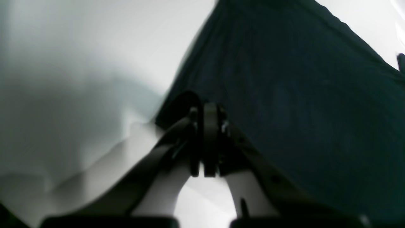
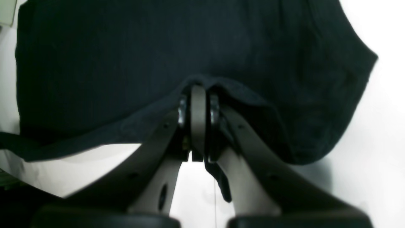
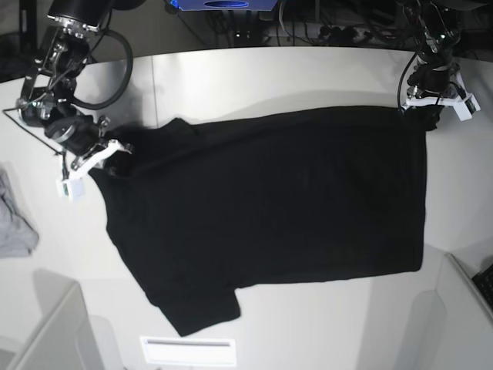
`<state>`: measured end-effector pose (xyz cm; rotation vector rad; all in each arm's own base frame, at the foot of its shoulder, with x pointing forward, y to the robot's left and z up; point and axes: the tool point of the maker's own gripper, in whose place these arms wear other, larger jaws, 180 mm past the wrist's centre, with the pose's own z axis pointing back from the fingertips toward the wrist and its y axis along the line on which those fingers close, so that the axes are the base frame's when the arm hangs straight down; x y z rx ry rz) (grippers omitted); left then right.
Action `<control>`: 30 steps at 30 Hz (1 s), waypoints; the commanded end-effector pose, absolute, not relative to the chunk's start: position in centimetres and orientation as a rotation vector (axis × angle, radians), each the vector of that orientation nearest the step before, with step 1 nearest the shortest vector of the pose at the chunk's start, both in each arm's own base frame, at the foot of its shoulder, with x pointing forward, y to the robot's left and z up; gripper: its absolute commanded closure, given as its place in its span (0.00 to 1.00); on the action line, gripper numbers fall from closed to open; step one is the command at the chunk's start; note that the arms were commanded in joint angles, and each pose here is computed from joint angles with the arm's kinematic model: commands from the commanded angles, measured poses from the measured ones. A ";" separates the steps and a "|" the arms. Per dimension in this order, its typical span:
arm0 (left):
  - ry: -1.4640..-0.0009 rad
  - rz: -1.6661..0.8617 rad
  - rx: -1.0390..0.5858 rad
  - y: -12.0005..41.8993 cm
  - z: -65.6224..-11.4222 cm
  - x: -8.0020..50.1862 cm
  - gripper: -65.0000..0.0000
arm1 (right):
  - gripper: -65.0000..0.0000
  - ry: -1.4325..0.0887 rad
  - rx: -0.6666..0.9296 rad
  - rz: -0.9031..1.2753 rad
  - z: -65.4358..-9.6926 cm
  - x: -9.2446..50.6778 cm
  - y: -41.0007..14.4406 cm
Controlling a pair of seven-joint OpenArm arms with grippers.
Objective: Fold the T-shirt properly
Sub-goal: 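Drag the shirt toward the robot with both grippers, right gripper sweeping outward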
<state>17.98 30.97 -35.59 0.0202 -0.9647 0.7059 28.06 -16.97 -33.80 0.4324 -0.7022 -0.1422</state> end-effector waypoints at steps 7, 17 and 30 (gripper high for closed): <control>-0.991 0.755 0.051 32.1 -35.0 18.2 1.00 | 1.00 -0.749 0.457 -0.147 -32.7 30.6 -17.2; -0.991 0.795 0.059 32.7 -35.4 18.6 1.00 | 1.00 -0.708 0.456 -0.043 -33.4 32.8 -14.7; -0.986 0.845 0.057 33.2 -36.1 19.4 1.00 | 1.00 -0.659 0.443 -0.084 -35.0 34.7 -15.6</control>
